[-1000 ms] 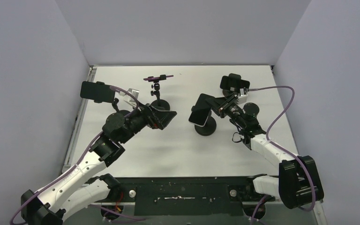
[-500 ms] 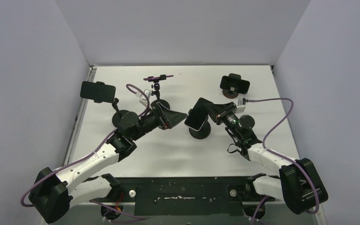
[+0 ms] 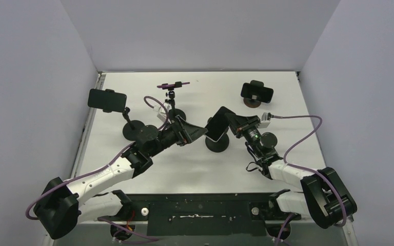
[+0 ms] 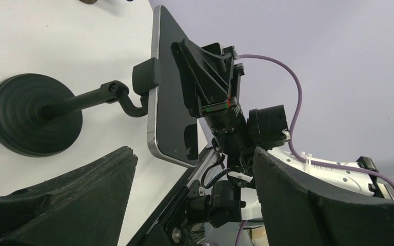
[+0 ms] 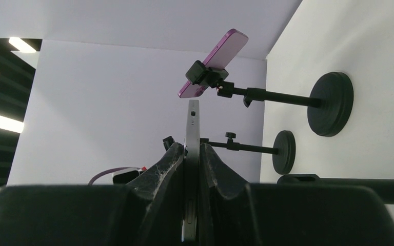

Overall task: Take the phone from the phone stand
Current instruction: Move the phone stand with the phone to the center of the board, then pick up the phone stand with the phone at the center of the board.

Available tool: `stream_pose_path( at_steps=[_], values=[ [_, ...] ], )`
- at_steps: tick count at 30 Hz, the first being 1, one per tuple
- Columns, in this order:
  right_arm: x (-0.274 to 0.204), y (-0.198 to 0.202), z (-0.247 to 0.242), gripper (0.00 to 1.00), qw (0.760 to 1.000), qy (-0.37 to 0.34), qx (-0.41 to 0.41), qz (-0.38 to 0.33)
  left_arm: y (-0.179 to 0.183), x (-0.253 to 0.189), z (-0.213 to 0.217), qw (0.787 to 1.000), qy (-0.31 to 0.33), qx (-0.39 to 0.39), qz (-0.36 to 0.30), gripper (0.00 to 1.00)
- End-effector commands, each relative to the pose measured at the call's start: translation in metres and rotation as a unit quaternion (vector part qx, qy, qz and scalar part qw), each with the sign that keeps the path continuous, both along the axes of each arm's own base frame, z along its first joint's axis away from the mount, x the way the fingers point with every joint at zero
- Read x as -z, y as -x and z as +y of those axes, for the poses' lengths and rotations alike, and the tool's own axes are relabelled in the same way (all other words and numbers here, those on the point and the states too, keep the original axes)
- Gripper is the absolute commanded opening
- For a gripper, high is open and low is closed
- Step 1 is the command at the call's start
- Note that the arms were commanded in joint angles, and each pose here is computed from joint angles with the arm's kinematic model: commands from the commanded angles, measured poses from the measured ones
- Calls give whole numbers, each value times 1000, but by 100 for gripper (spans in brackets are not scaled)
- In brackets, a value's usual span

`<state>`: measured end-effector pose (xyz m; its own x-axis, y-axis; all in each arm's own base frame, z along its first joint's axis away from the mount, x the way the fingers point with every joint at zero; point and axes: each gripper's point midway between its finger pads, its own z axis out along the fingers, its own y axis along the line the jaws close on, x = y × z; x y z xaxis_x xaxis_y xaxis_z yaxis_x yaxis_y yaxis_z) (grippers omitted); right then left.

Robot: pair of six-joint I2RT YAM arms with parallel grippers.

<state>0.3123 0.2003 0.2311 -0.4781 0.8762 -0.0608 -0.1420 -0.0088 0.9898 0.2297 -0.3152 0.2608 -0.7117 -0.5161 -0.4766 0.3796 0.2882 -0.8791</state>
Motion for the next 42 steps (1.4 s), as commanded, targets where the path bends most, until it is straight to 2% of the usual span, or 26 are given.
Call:
stream_pose_path(
  at_steps=[1, 6, 20, 36, 42],
  values=[
    [-52, 3, -9, 0, 994, -60, 21, -86, -2, -5, -2, 1000, 7, -8, 1, 81],
    [-42, -3, -12, 0, 995, -58, 37, -72, -2, -2, -15, 1000, 12, 11, 6, 77],
    [-21, -8, -9, 0, 997, -49, 43, -48, -9, -22, -37, 998, 53, 39, -7, 54],
    [-9, -2, 2, 0, 998, -43, 24, -37, -17, -25, -46, 997, 55, 43, -18, 30],
    [-8, 1, 3, 0, 998, -51, 23, -34, -21, -27, -46, 997, 63, 33, -29, 27]
  ],
)
